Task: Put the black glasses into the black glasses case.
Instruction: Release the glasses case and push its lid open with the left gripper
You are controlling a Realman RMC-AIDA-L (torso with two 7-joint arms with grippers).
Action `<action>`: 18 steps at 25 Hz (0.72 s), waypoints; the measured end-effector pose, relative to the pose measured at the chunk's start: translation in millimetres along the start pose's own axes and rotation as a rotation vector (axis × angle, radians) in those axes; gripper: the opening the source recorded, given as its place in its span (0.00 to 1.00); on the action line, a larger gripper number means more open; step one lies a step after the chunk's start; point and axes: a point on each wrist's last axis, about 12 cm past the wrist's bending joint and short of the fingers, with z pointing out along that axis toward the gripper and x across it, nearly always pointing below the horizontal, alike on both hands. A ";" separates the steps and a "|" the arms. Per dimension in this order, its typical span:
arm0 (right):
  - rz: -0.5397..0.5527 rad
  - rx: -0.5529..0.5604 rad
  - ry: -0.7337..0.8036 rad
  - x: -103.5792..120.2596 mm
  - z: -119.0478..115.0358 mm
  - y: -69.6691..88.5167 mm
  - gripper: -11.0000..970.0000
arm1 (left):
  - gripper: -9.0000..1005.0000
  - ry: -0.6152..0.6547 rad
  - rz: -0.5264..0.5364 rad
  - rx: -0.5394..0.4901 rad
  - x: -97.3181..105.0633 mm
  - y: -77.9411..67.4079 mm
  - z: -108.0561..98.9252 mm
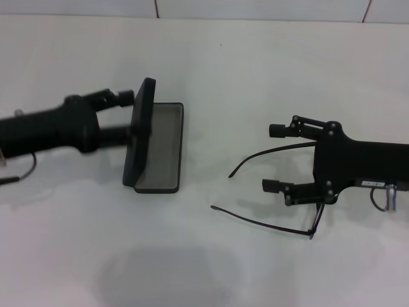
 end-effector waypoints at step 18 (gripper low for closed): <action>-0.034 0.015 0.009 1.1 -2.7 -1.3 0.91 | 0.83 0.413 -0.315 -0.232 -52.2 28.3 51.7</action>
